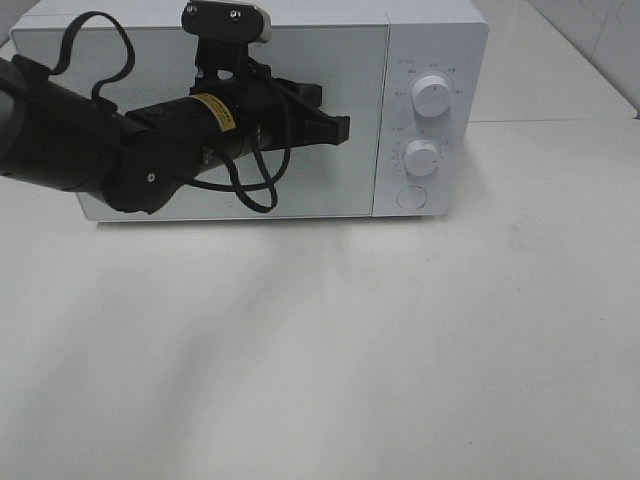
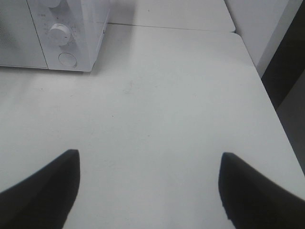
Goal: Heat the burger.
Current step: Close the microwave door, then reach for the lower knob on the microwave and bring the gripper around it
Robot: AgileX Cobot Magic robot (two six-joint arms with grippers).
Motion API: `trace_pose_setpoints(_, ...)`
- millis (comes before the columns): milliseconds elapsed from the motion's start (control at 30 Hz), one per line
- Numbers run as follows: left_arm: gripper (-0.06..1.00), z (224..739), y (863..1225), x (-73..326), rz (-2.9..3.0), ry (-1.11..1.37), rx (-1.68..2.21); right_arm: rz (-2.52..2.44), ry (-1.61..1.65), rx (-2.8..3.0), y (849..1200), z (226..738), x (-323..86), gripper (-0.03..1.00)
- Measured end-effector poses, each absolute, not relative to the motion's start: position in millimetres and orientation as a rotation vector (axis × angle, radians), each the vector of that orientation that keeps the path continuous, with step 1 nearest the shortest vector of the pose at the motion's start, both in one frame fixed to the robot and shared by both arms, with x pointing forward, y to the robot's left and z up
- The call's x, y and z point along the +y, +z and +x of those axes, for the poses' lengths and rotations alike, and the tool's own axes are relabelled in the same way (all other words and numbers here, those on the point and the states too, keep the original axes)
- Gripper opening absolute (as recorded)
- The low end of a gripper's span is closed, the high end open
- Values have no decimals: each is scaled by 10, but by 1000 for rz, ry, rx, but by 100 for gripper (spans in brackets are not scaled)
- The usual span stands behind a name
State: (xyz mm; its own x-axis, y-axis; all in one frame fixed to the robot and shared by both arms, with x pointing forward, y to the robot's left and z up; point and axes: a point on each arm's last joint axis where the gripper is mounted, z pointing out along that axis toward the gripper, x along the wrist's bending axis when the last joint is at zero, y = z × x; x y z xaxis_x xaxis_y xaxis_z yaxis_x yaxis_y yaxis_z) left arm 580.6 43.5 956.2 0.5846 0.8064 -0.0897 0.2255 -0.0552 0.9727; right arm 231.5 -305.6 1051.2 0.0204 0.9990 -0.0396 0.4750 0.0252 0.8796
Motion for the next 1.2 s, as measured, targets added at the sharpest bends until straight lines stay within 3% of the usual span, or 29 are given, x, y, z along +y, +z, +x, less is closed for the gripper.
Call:
trace_pose_setpoints(333, 0, 5375, 9586, 451, 1735, 513, 896, 1549, 886, 1554, 10512, 2315, -3056, 76)
trace_pose_setpoints(367, 8, 5273, 9574, 442, 1784, 487, 900, 1549, 886, 1554, 10512, 2315, -3056, 76)
trace_pose_setpoints(400, 8, 5273, 9574, 442, 1784, 487, 900, 1549, 886, 1554, 10512, 2315, -3056, 76)
trace_pose_setpoints(467, 40, 5171, 9559, 447, 1875, 449, 926, 1549, 886, 1554, 10512, 2315, -3056, 76)
trace_pose_setpoints(500, 40, 5171, 9559, 447, 1875, 449, 926, 1549, 886, 1554, 10512, 2315, -3056, 76)
trace_pose_setpoints(533, 66, 5126, 9554, 468, 1932, 428, 950, 1549, 886, 1554, 10512, 2315, -3056, 76)
trace_pose_setpoints(567, 76, 5108, 9561, 480, 1955, 420, 960, 1549, 886, 1554, 10512, 2315, -3056, 76)
trace_pose_setpoints(600, 76, 5108, 9561, 480, 1955, 420, 960, 1549, 886, 1554, 10512, 2315, -3056, 76)
trace_pose_setpoints(633, 91, 5063, 9590, 522, 2011, 400, 987, 1549, 886, 1554, 10512, 2315, -3056, 76)
trace_pose_setpoints(667, 96, 5017, 9631, 565, 2058, 383, 1010, 1549, 886, 1554, 10512, 2315, -3056, 76)
trace_pose_setpoints(1200, 98, 4566, 10051, 1014, 2392, 242, 1185, 1549, 886, 1554, 10512, 2315, -3056, 76)
